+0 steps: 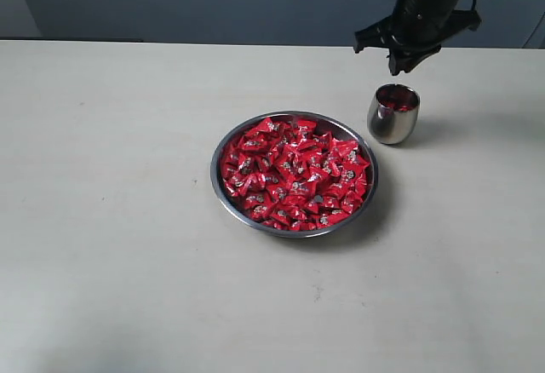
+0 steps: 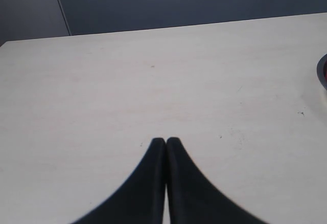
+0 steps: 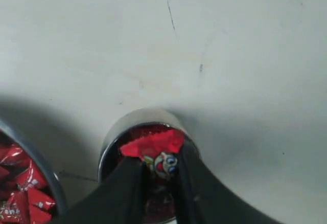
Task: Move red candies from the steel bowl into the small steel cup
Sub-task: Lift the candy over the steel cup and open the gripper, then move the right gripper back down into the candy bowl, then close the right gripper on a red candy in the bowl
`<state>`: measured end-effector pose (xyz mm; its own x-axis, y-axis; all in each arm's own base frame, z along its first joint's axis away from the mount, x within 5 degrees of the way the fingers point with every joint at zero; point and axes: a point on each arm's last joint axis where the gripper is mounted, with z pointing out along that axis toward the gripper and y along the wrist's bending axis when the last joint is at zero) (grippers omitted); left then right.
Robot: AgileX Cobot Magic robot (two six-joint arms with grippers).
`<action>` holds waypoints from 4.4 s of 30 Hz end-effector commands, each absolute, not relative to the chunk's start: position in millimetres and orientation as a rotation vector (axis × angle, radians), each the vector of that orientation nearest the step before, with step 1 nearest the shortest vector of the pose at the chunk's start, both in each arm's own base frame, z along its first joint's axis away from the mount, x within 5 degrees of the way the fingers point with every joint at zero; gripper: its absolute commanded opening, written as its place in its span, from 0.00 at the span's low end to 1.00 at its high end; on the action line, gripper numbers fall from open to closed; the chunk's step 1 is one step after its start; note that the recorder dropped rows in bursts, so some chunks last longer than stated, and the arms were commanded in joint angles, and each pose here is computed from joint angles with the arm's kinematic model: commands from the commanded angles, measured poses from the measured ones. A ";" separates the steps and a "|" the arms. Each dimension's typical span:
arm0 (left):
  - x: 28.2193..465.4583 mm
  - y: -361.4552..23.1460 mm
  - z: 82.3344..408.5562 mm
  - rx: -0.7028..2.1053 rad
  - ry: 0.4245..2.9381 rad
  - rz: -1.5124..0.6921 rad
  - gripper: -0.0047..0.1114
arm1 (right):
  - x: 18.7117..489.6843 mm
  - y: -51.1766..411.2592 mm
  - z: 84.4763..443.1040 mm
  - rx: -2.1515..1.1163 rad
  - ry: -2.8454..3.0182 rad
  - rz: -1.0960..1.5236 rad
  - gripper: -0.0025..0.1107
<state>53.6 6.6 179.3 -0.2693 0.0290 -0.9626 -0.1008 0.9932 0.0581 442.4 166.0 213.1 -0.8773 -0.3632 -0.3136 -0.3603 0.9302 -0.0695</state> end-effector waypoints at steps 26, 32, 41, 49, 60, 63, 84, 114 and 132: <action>53.3 6.6 183.0 -0.054 1.819 0.123 0.04 | 438.3 163.1 198.3 -0.540 2.884 -0.029 0.37; 53.3 6.6 183.0 -0.054 1.819 0.123 0.04 | 439.0 162.9 197.6 -0.542 2.880 -0.036 0.38; 53.3 6.6 183.0 -0.054 1.819 0.123 0.04 | 430.5 175.9 214.6 -0.583 2.857 0.186 0.38; 53.3 6.6 183.0 -0.054 1.819 0.123 0.04 | 415.5 197.5 227.0 -0.730 2.827 0.472 0.38; 53.3 6.6 183.0 -0.054 1.819 0.123 0.04 | 364.5 175.5 219.3 -0.605 2.757 0.450 0.33; 53.3 6.6 183.0 -0.054 1.819 0.123 0.04 | 354.0 172.1 209.7 -0.558 2.767 0.473 0.33; 53.3 6.6 183.0 -0.054 1.819 0.123 0.04 | 331.2 224.1 165.7 -0.840 2.831 0.471 0.33; 53.3 6.6 183.0 -0.054 1.819 0.123 0.04 | 329.3 265.3 167.7 -1.601 2.569 0.270 0.33; 53.3 6.6 183.0 -0.054 1.819 0.123 0.04 | 319.7 285.9 160.6 -1.788 2.384 0.078 0.33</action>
<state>53.6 6.6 179.3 -0.2693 0.0290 -0.9626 -0.1008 0.9932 0.0581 316.6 286.6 163.9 -0.2940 -0.9393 -0.1768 -0.9520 0.3043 -0.0337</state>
